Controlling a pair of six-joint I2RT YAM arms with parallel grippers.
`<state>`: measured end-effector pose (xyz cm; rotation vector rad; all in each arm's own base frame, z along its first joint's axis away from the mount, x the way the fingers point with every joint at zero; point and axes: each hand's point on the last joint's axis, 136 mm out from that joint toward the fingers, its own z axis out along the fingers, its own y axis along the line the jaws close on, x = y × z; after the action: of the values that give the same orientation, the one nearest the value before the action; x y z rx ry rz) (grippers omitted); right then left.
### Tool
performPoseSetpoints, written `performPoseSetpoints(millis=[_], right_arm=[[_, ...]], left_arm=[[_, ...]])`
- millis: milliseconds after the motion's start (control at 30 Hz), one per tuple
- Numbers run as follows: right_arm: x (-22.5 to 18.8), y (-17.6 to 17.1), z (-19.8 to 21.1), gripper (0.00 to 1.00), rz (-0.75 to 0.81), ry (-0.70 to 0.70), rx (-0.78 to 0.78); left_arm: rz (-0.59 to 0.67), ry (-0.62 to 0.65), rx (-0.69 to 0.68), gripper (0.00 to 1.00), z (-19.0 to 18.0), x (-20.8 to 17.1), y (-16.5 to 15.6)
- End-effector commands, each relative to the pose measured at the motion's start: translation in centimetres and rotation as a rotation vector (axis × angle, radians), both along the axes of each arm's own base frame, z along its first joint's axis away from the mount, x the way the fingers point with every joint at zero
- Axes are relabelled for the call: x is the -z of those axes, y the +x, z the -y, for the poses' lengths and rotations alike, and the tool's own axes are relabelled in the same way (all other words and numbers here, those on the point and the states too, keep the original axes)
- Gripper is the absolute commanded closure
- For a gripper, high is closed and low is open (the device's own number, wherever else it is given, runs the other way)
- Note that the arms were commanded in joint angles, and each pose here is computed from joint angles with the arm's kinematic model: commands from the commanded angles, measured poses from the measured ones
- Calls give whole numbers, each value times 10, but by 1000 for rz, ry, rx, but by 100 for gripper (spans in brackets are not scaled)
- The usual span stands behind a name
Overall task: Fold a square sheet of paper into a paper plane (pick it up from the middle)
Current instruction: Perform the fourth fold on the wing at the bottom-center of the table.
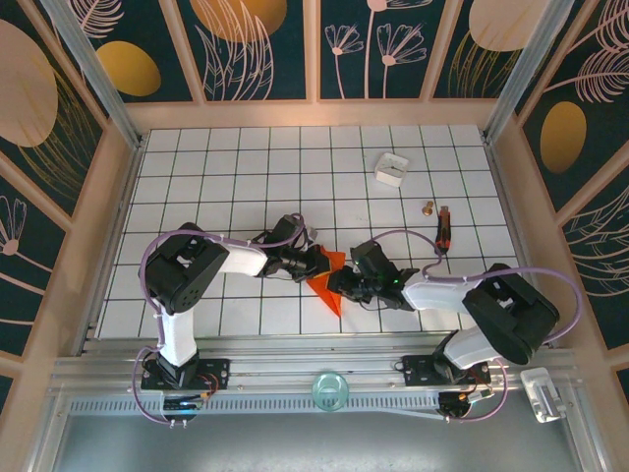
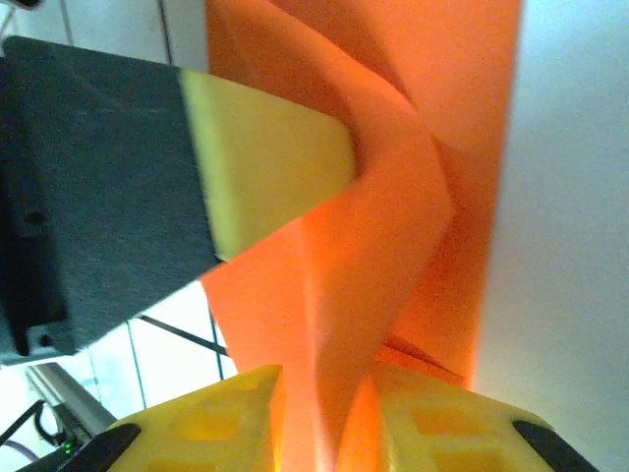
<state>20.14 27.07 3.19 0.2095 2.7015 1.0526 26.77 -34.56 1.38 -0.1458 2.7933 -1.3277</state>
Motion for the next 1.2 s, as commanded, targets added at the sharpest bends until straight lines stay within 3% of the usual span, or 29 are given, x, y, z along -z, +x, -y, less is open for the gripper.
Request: performPoseSetpoints(millis=[0,533,1167], right_arm=[[-6,5,7,73,0,-23,42],[-10,-12,14,71,-4,-4,23],[10,-15,-7,79,-29,12,-31]], left_arm=[[-42,114,-16,98,-18,33,-5],[-44,119,-16,98,-19,35,-5],[-47,122,-14,98,-19,34,-6]])
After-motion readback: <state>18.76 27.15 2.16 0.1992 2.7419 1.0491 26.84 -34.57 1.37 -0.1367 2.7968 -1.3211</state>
